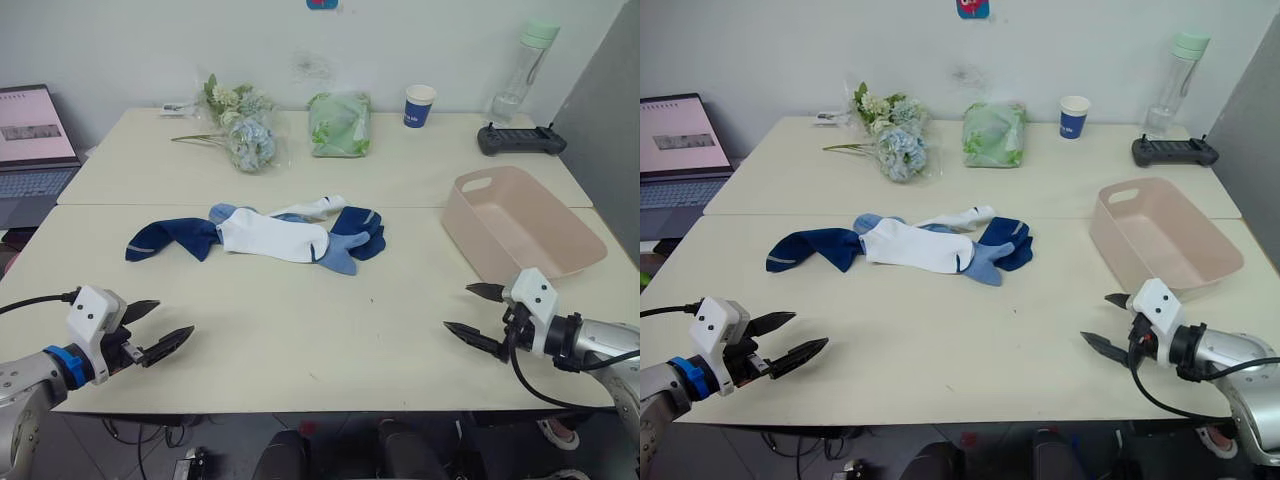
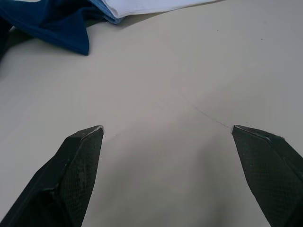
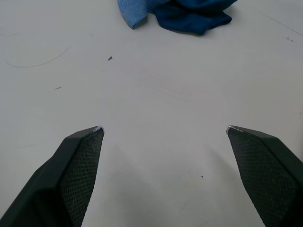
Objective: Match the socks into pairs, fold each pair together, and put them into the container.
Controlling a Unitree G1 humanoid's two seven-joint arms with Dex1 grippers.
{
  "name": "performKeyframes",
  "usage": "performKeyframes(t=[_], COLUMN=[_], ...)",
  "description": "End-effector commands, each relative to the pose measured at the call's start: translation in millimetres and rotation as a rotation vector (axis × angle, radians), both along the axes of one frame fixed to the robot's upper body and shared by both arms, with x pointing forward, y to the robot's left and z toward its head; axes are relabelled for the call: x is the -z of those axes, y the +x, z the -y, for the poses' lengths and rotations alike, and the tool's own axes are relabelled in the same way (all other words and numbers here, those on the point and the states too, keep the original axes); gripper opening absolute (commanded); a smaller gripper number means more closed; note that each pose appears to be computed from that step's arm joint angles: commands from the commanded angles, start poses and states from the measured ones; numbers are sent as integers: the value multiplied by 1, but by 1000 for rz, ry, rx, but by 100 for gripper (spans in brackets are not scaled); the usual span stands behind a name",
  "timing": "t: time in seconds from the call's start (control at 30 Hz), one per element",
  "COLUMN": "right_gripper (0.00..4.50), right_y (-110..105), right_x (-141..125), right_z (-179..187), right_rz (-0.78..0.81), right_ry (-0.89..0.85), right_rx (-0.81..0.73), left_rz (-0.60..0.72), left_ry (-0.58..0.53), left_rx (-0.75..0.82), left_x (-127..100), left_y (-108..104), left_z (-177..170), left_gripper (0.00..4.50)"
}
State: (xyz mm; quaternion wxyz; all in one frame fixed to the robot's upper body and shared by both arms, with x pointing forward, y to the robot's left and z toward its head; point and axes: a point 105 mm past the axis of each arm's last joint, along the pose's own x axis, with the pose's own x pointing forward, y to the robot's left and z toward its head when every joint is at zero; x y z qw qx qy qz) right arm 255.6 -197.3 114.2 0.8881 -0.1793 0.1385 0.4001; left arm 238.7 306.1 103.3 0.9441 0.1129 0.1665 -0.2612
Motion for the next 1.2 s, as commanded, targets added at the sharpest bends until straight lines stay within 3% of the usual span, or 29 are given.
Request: performKeyframes(t=[0.03, 0.47, 0.67, 0.8, 1.07, 1.2], right_gripper=[446, 446, 446, 446, 446, 446], right_y=[-3, -2, 0, 0, 8, 8], right_x=[-3, -19, -45, -59, -80, -82], right_z=[-4, -30, -56, -69, -82, -89], right_rz=[30, 92, 166, 202, 260, 256], right_ry=[-18, 37, 101, 117, 143, 148], right_rx=[-33, -86, -137, -170, -163, -176], left_rz=[26, 67, 129, 140, 139, 170], left_ry=[18, -74, -232, -281, -230, -104], left_rx=[26, -34, -186, -247, -171, -99], left_x=[-8, -12, -23, -23, -19, -22], left_y=[3, 21, 46, 57, 55, 56], left_z=[4, 8, 2, 3, 15, 23], left_gripper=[450, 450, 450, 450, 450, 450])
